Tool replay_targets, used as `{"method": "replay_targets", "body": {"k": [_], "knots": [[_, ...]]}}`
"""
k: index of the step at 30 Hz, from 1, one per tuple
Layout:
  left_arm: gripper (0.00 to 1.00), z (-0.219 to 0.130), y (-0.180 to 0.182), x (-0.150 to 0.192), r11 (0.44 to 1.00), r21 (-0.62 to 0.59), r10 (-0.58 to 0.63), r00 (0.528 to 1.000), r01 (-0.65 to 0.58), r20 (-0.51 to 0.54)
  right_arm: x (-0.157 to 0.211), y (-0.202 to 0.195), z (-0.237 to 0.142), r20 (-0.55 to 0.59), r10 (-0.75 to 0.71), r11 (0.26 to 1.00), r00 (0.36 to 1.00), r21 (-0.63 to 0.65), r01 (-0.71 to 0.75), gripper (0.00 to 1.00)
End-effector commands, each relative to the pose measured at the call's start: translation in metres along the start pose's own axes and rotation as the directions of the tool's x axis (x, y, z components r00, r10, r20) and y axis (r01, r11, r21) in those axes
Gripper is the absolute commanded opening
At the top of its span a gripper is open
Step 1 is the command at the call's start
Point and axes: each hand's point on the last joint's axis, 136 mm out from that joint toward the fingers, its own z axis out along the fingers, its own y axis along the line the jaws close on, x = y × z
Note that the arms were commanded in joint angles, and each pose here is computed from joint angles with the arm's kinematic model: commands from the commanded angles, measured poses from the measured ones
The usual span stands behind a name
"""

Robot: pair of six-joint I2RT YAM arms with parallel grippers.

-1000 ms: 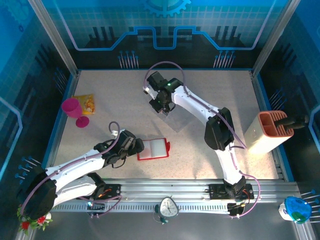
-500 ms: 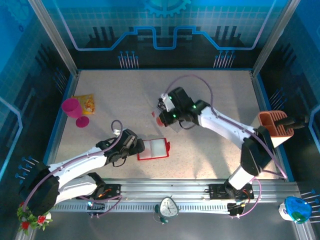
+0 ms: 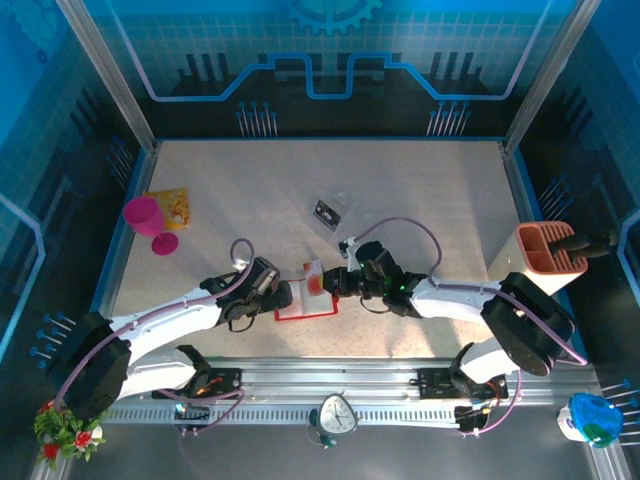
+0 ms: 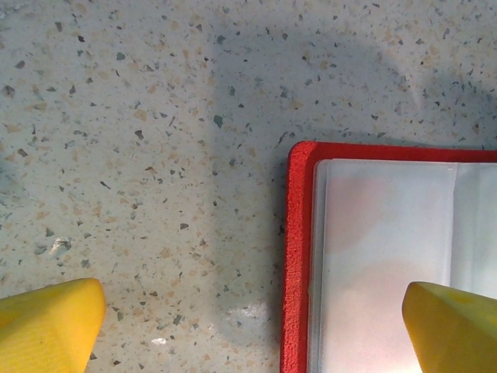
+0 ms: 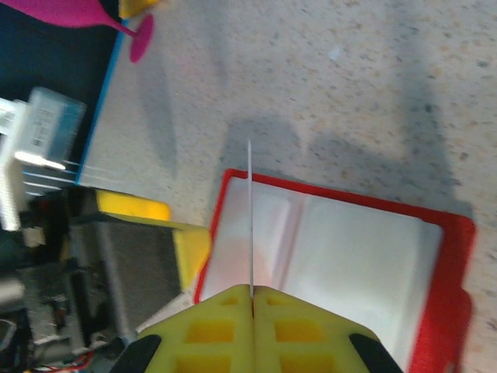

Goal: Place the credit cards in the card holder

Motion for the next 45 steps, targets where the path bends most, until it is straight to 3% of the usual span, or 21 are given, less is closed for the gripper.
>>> {"method": "replay_targets", "body": {"k": [1,31,45], "knots": [[0.99,0.001,0.000,0.006,1.000,-0.005,0.028,0.999,-0.029,-0.020,-0.020,0.015,0.001,0.131,0.040,0.996,0.991,-0.088,-0.028,0.00],[0.99,0.017,0.029,0.029,0.991,-0.133,0.023,0.997,-0.032,-0.067,0.024,-0.019,0.029,0.087,0.124,0.992,0.989,-0.050,-0.120,0.00],[0.99,0.019,0.029,0.030,0.991,-0.128,0.020,0.998,-0.028,-0.067,0.033,-0.022,0.037,0.059,0.148,0.988,0.987,-0.053,-0.145,0.00]]}}
